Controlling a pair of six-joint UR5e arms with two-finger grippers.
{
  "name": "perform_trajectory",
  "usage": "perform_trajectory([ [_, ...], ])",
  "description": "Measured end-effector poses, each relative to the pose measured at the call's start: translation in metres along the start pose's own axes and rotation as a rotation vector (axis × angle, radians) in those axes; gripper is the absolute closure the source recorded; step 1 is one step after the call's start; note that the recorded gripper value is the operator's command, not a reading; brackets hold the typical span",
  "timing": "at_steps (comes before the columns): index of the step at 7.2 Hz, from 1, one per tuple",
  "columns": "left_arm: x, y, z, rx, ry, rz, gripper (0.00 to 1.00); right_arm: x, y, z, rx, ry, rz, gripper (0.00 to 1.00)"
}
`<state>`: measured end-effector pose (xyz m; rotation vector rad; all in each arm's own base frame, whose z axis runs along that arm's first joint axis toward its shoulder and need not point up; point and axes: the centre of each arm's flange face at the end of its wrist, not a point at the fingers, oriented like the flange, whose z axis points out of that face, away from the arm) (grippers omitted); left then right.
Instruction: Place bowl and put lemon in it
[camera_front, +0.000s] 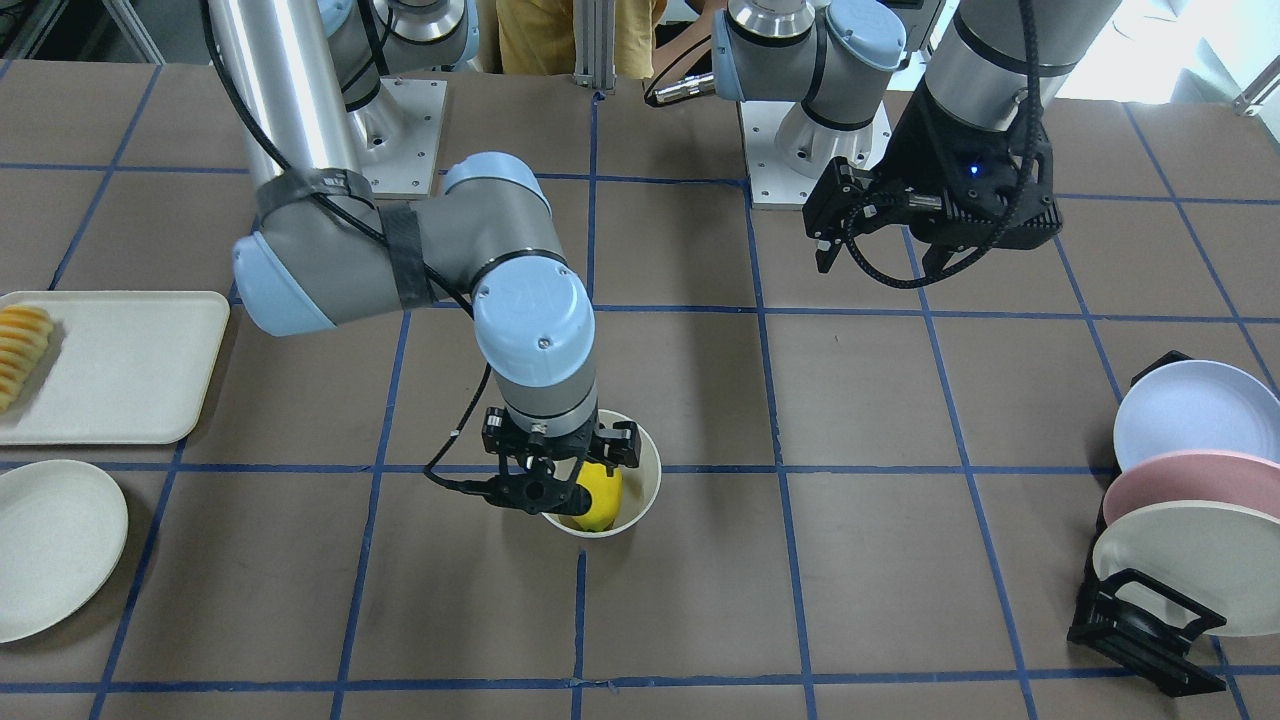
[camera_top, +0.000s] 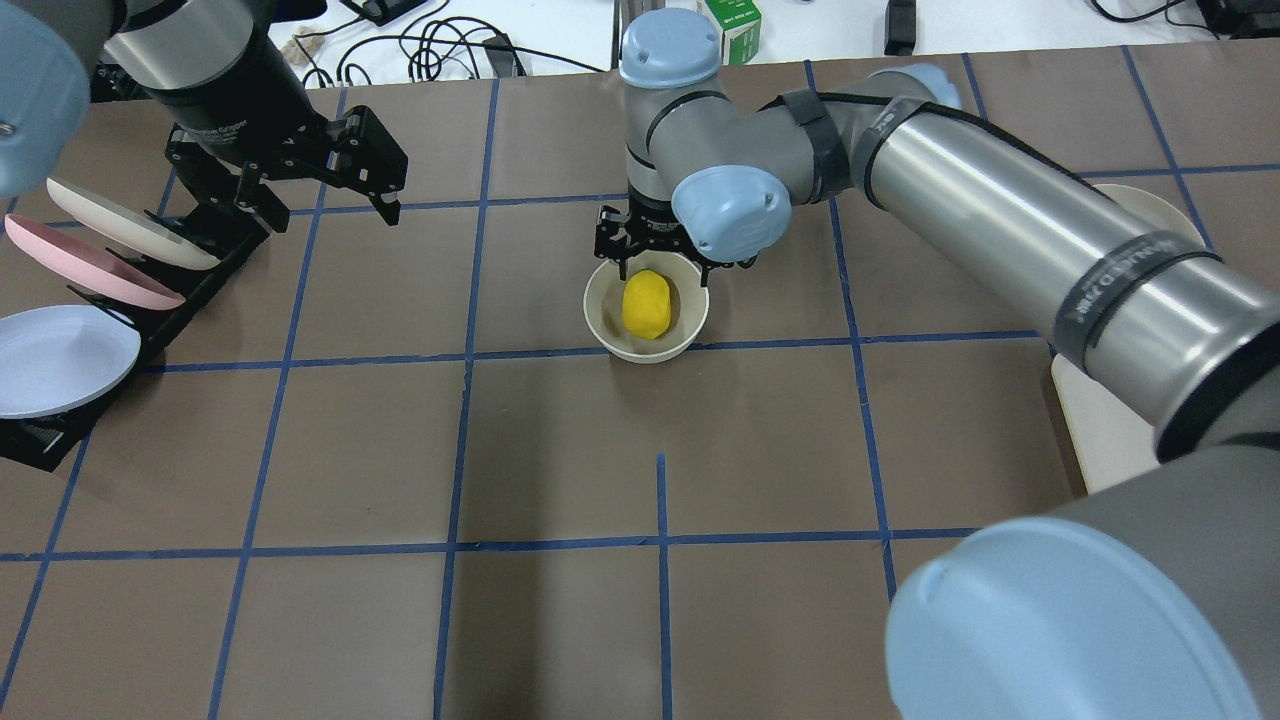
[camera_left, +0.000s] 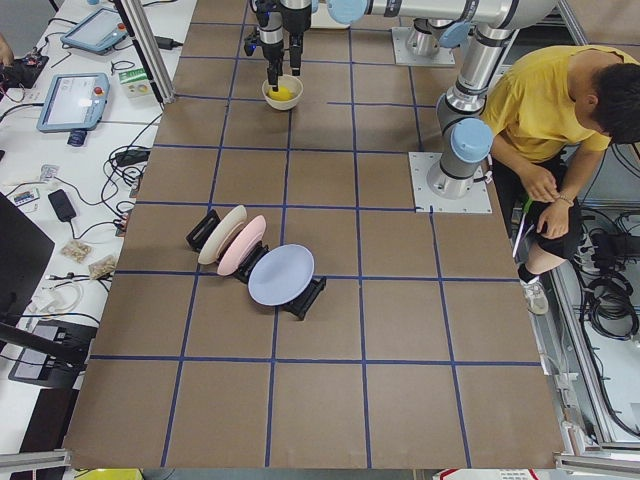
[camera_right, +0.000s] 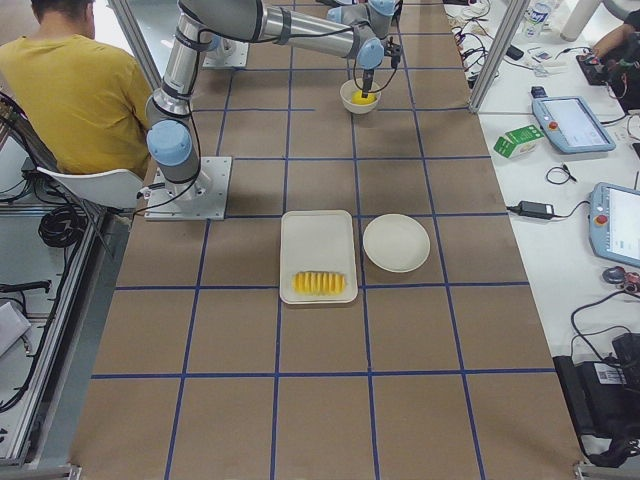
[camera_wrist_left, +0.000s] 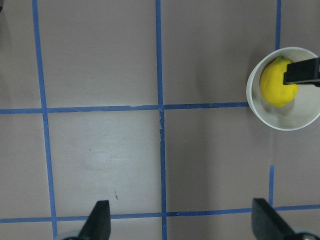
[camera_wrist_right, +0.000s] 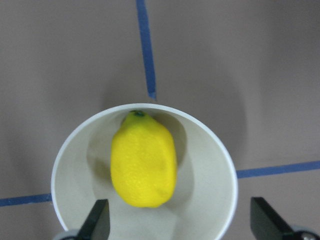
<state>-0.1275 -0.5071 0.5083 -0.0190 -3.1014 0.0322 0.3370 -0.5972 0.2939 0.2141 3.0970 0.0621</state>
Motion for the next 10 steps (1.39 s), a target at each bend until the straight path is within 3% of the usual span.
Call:
perform_trajectory([
  [3, 0.001, 0.006, -0.005, -0.042, -0.001, 0.030, 0.00, 0.110, -0.001, -0.122, 0.040, -0.016, 0.138, 0.00],
  [5, 0.001, 0.006, -0.004, -0.049, -0.001, 0.047, 0.00, 0.153, 0.017, -0.173, 0.057, -0.019, 0.137, 0.00],
  [7, 0.002, 0.005, -0.002, -0.050, 0.000, 0.053, 0.00, 0.173, 0.047, -0.208, 0.050, -0.014, 0.102, 0.00],
  [10, 0.003, 0.005, -0.003, -0.048, -0.001, 0.057, 0.00, 0.201, 0.068, -0.222, 0.004, 0.033, 0.044, 0.00],
])
